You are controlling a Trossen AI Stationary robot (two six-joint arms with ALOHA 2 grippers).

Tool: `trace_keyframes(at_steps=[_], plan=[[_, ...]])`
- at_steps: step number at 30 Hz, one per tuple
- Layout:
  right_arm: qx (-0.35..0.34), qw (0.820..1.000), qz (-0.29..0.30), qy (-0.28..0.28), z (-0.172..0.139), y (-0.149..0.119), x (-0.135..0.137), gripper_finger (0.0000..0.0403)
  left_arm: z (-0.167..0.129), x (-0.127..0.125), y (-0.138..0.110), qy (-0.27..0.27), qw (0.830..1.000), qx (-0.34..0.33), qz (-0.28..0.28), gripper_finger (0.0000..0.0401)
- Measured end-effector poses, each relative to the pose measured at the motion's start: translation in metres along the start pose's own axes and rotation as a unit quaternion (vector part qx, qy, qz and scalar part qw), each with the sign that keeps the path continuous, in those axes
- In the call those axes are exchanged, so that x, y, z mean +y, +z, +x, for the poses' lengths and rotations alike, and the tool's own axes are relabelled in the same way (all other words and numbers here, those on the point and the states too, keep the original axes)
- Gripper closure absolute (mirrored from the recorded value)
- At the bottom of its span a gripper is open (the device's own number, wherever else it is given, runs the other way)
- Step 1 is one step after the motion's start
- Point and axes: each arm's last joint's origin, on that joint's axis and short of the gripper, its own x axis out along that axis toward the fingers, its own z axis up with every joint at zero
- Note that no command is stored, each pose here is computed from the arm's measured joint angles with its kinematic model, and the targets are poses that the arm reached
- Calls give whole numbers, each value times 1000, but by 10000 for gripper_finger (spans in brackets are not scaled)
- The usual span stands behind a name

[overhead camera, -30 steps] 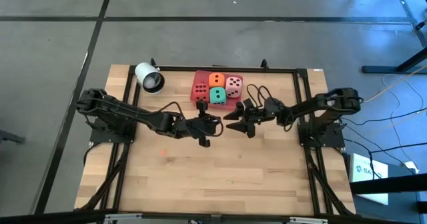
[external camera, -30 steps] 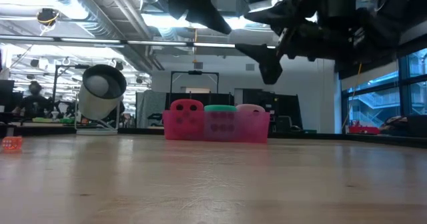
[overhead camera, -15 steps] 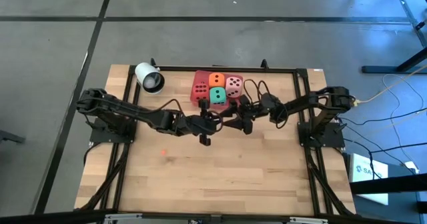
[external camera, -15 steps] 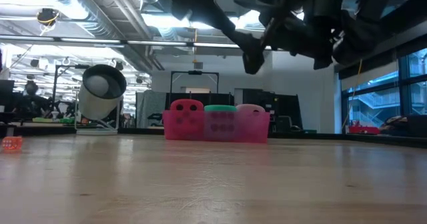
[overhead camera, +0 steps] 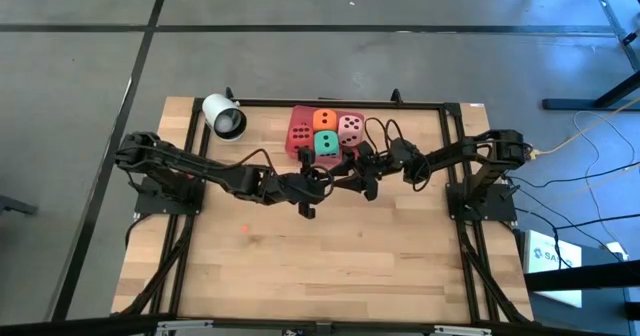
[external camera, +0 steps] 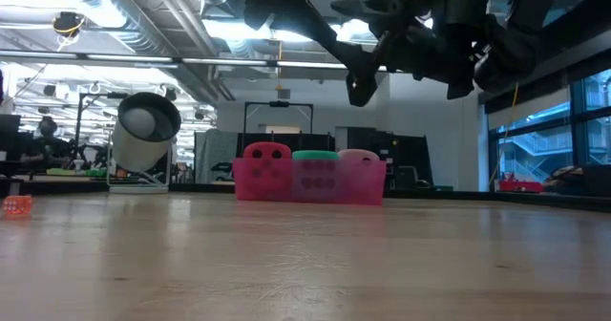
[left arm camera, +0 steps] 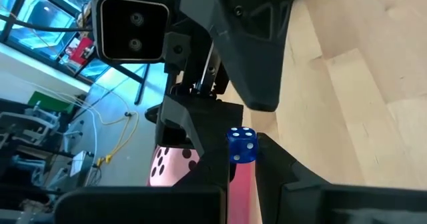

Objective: Pick & Place Dice
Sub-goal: Put the blue die into the pink bin

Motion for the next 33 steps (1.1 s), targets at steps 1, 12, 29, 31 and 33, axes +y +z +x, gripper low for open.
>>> trace_keyframes(at_steps=[1, 12, 29, 31, 33], plan=[[0, 1000, 0, 0, 0, 0, 0, 183, 0, 0, 0, 2, 1000, 1, 1, 379], [2, 1000, -1, 0, 0, 0, 0, 235, 0, 1, 0, 13, 1000, 7, 9, 379], [6, 1000, -1, -4, 0, -1, -1, 349, 0, 2, -1, 33, 999, 19, 13, 373], [5, 1000, -2, -4, 0, -1, -1, 349, 0, 2, -1, 38, 999, 21, 12, 367], [4, 1000, -2, -6, 0, -1, -1, 350, 0, 3, -2, 40, 999, 22, 12, 361]])
